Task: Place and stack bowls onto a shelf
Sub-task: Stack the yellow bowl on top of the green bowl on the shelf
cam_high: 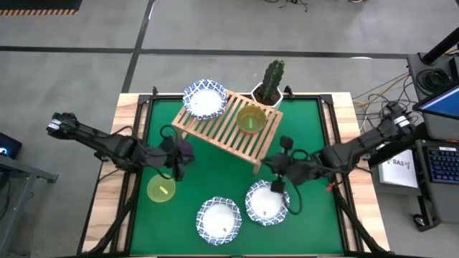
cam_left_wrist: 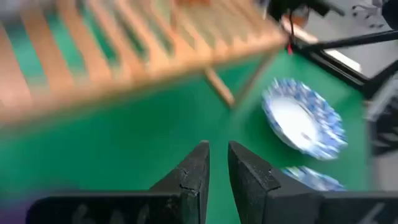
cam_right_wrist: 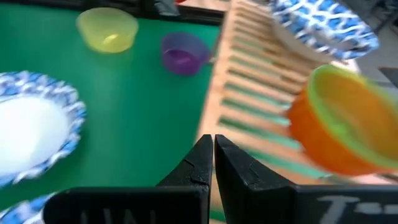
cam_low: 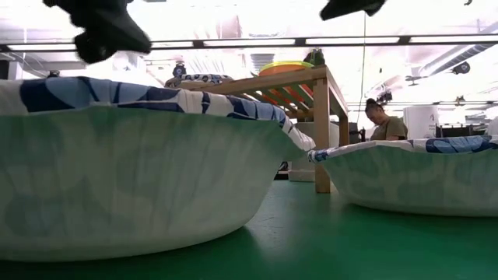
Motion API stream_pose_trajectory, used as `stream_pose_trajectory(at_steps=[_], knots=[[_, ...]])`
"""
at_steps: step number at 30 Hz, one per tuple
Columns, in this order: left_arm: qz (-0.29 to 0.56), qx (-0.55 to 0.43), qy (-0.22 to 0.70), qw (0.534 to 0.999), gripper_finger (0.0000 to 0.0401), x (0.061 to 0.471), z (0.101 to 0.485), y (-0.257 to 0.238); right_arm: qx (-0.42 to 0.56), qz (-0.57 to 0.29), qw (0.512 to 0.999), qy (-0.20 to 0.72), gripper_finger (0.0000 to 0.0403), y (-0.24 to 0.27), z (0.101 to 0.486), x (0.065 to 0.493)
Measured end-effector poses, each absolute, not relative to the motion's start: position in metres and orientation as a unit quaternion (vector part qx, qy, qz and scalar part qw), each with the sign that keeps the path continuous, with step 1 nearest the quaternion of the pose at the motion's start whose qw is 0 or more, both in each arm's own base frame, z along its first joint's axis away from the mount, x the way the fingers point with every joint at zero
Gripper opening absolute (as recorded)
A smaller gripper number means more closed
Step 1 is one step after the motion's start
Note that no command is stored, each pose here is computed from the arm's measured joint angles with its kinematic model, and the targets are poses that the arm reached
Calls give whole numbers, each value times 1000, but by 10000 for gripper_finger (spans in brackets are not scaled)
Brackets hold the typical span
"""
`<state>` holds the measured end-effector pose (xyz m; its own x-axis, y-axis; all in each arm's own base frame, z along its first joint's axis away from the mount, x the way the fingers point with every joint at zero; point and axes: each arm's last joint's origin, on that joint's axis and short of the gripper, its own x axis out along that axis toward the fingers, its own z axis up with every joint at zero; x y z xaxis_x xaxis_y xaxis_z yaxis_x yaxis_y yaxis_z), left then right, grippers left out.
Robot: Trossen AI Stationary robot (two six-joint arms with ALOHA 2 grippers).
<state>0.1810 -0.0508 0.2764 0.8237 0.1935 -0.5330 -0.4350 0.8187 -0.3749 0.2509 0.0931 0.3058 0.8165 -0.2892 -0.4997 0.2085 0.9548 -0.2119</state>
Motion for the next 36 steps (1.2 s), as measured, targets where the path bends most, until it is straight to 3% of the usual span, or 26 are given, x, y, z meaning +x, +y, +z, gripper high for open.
stream_pose_trajectory(at_steps=[6,9,14,16,19,23,29,36], knots=[[128,-455,334,815,41,190,259,-69,-69,-85,962,251,9,109,285,227],[132,-525,403,738,41,200,242,-83,-70,-78,967,231,9,110,280,221],[157,-582,523,602,41,211,210,-107,-83,-71,970,216,9,107,276,213],[162,-583,558,568,41,215,203,-115,-87,-70,970,217,9,105,275,211],[154,-580,581,550,41,225,206,-124,-94,-69,969,217,9,105,275,209],[156,-537,609,562,41,235,219,-129,-112,-64,967,218,9,105,274,210],[312,-417,696,495,41,217,229,-119,-138,-58,965,214,9,105,278,210],[335,-397,687,508,41,214,223,-116,-141,-57,965,212,9,105,278,210]])
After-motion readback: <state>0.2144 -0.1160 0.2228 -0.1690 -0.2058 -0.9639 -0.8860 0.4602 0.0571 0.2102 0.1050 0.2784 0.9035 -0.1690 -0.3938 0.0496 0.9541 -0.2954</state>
